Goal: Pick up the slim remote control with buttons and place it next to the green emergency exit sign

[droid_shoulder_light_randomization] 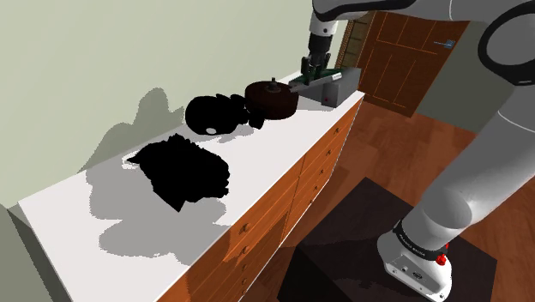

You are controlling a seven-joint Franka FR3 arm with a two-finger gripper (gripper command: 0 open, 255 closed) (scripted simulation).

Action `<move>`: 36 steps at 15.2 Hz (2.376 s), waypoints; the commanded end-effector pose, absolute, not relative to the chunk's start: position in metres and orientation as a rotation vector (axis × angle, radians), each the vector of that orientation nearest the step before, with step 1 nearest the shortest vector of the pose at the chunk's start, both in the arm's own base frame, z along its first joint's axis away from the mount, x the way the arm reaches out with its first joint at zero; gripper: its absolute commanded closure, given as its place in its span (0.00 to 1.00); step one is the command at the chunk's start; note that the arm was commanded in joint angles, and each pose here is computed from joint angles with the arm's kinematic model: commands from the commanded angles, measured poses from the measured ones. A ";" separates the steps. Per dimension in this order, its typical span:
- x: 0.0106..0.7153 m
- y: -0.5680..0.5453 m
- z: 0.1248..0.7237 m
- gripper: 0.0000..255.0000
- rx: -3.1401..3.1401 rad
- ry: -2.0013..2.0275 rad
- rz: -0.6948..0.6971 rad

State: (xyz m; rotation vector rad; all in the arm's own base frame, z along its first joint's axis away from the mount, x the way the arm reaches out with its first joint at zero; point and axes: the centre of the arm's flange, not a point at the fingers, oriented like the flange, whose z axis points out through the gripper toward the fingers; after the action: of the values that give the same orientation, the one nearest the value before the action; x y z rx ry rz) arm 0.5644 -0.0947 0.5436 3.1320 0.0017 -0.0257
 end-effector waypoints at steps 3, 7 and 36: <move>0.561 -0.147 0.543 1.00 3.132 0.004 -0.025; 0.558 -0.210 0.543 1.00 3.132 0.004 -0.025; 0.558 -0.210 0.390 1.00 3.132 0.004 -0.025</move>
State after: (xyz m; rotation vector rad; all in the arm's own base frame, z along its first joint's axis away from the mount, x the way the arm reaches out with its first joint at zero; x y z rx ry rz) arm 0.5580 -0.2099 0.3966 3.1324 0.0037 -0.0267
